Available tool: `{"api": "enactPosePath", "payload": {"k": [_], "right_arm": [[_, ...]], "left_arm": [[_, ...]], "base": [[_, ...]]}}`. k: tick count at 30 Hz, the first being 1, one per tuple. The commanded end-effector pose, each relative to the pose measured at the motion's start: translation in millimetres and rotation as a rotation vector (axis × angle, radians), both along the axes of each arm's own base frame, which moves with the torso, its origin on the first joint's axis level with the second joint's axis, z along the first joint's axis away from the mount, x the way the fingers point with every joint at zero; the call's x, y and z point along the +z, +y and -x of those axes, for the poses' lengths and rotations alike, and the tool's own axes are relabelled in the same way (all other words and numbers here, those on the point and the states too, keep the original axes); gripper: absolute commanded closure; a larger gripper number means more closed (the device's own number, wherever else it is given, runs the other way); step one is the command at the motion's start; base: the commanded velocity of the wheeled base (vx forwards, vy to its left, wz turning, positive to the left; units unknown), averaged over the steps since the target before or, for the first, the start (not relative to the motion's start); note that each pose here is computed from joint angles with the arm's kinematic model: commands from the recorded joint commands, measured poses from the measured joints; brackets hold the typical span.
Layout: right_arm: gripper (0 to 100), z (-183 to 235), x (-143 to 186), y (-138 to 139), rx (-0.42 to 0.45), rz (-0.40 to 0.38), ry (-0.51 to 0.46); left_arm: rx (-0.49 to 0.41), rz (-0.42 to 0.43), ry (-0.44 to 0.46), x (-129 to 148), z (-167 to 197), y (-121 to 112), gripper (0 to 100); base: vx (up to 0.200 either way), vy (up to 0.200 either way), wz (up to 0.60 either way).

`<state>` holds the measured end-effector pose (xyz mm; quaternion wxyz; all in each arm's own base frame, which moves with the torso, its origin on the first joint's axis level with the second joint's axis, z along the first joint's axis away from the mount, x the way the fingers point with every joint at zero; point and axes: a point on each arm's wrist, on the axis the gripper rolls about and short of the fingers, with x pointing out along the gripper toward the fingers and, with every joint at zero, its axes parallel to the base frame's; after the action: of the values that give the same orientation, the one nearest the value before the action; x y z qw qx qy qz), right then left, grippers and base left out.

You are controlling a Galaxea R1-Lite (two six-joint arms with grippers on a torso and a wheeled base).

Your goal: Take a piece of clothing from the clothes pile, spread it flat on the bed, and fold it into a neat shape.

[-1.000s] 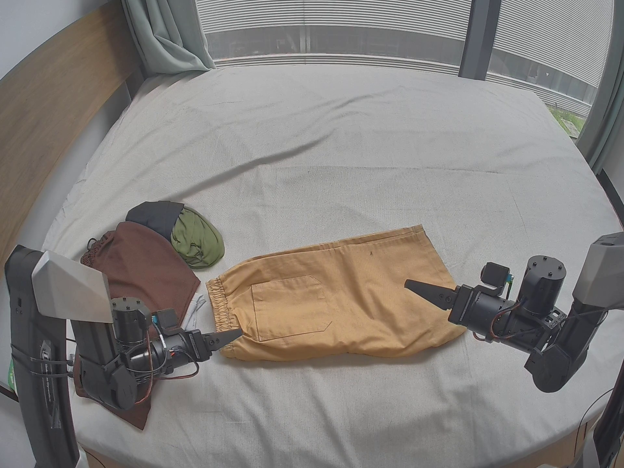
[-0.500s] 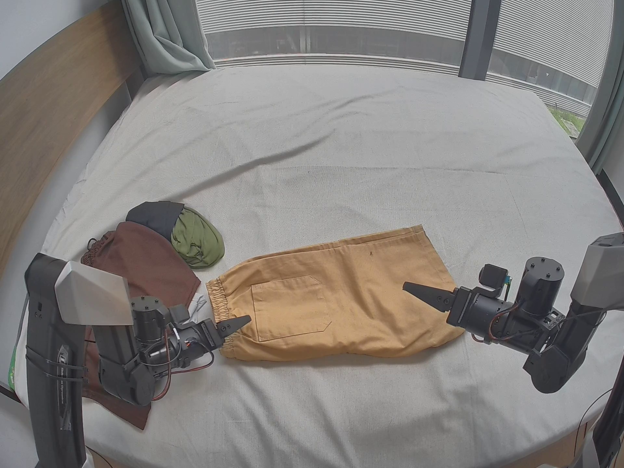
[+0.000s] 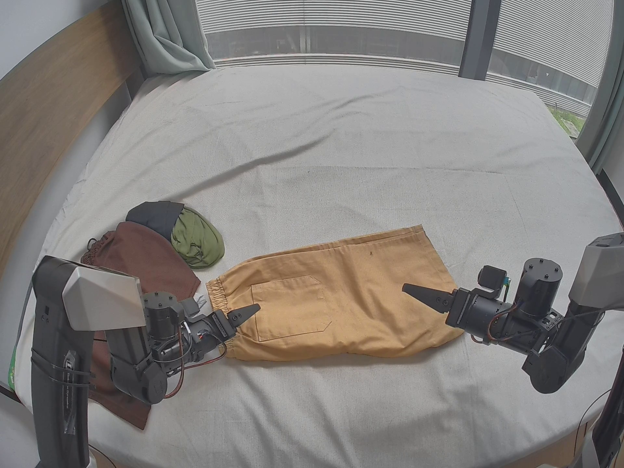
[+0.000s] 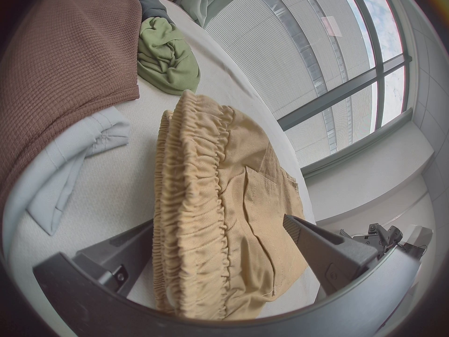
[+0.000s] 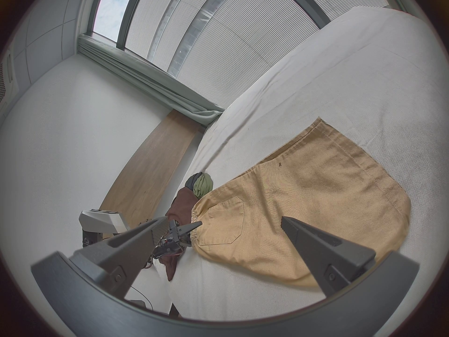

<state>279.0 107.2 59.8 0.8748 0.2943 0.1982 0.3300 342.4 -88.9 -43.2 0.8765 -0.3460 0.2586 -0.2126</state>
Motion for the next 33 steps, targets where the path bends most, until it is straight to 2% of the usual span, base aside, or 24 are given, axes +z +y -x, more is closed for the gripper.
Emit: {"api": "enactPosePath", "payload": {"k": [1,2,3,15,23,28,33], "right_arm": [[0,-0.6,-2.4,0.0,0.0,0.003,0.006],[0,-0.6,-2.4,0.0,0.0,0.003,0.006],[0,-0.6,-2.4,0.0,0.0,0.003,0.006],[0,-4.0,-14.9,0.2,-0.003,0.016,0.042],[0,-10.5,-35.1,-4.5,-0.023,0.036,0.097],[0,-17.5,-49.2,-11.8,-0.053,0.046,0.131],[0,-17.3,-51.2,-11.3,-0.049,0.048,0.139]], "left_arm": [[-0.006,0.0,0.002,-0.9,0.4,-1.7,0],[-0.006,0.001,0.001,-0.7,0.0,-1.8,0],[-0.006,0.001,0.001,-0.3,0.3,-1.7,100],[-0.004,0.001,-0.004,2.1,0.4,6.2,100],[-0.028,0.031,-0.041,29.1,7.4,12.2,100],[-0.027,0.042,-0.053,36.0,7.3,22.7,100],[-0.094,0.075,-0.055,47.7,14.8,35.1,100]], "base": [[0.0,0.0,0.0],[0.0,0.0,0.0],[0.0,0.0,0.0],[0.0,0.0,0.0],[0.0,0.0,0.0],[0.0,0.0,0.0],[0.0,0.0,0.0]]}}
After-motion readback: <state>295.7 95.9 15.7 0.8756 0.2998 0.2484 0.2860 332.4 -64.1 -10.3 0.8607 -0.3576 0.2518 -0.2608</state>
